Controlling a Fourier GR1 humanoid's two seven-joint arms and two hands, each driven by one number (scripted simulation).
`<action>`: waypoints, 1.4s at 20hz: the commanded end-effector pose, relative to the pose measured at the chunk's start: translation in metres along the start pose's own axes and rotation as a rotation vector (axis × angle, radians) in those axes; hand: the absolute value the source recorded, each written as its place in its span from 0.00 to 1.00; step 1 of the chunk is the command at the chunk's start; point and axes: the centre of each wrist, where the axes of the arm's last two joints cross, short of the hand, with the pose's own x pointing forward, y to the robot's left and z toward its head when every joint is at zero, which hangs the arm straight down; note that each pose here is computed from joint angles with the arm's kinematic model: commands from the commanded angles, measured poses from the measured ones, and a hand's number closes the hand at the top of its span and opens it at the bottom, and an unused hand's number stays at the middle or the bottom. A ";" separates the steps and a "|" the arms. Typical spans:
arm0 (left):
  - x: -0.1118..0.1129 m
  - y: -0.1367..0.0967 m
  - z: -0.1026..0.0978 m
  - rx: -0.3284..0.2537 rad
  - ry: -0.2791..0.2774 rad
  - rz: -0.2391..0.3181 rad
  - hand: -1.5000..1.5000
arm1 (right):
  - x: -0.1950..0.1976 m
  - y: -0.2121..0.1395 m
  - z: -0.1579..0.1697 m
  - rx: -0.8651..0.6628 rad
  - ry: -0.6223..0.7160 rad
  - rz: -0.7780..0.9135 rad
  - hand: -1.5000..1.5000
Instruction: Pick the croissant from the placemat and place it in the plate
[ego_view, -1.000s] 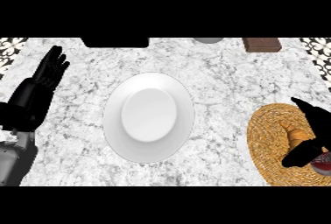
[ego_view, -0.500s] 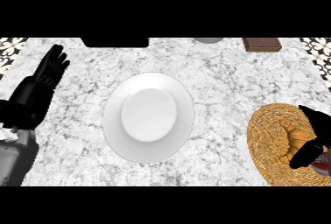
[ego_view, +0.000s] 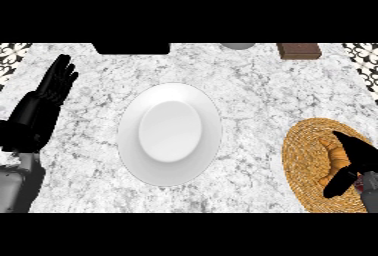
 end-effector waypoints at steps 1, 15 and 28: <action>0.006 0.010 -0.008 -0.003 -0.015 -0.014 0.50 | -0.005 0.012 -0.014 0.022 0.029 0.010 0.00; -0.009 0.006 -0.006 -0.007 0.007 -0.001 0.50 | -0.012 0.029 -0.024 -0.338 -0.096 0.060 1.00; 0.009 0.010 -0.005 0.013 0.025 -0.017 0.50 | -0.036 0.017 0.060 -0.526 -0.427 0.071 1.00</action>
